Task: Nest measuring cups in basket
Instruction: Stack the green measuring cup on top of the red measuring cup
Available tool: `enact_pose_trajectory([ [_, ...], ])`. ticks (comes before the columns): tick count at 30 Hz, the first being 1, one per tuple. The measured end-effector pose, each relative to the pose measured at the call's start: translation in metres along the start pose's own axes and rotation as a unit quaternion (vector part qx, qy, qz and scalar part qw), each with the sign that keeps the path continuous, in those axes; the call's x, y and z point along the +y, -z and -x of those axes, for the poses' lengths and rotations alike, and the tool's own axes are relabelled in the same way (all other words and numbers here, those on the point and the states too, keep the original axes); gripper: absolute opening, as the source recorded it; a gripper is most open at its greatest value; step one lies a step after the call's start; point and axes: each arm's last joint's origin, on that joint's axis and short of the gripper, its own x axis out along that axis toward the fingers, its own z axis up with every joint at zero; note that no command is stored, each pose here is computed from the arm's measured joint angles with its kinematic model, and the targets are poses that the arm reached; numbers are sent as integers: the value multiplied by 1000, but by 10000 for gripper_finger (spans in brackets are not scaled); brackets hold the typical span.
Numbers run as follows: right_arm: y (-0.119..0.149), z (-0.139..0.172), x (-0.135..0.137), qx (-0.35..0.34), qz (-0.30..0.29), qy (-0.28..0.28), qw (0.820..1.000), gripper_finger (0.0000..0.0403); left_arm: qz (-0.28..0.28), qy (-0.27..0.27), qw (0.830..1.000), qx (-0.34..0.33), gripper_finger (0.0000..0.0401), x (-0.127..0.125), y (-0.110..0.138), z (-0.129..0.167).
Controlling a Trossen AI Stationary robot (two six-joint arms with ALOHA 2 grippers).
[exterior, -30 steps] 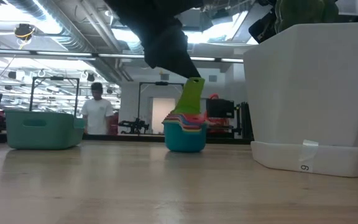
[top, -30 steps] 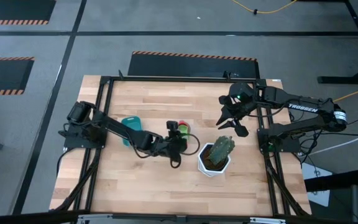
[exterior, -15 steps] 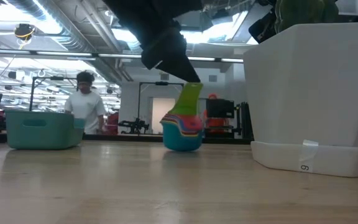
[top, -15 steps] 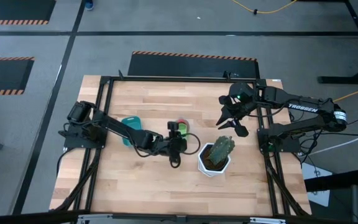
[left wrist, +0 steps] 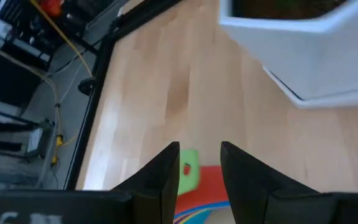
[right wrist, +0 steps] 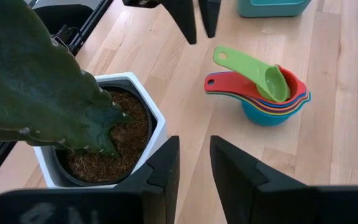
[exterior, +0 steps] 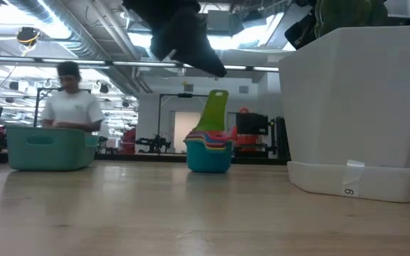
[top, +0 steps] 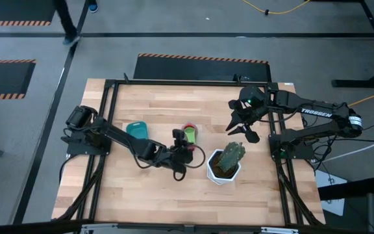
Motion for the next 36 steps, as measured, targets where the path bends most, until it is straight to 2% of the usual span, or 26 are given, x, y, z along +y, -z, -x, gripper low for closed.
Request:
enact_pose_trajectory([
  [4, 0, 0, 0, 0, 0, 0, 1000, 94, -26, 5, 1000, 12, 110, -6, 4, -1],
  [12, 0, 0, 0, -1, 0, 0, 1000, 94, -28, -7, 999, 23, 110, 4, 6, -8],
  [17, 0, 0, 0, -1, 0, 0, 1000, 94, -20, 6, 999, 27, 110, 10, 8, -15],
  [21, 0, 0, 0, -1, 0, 0, 1000, 94, -18, 25, 999, 25, 110, 11, 8, -16],
  [36, 0, 0, 0, -1, 1, 0, 1000, 94, -22, 28, 999, 25, 110, 8, 8, -14],
])
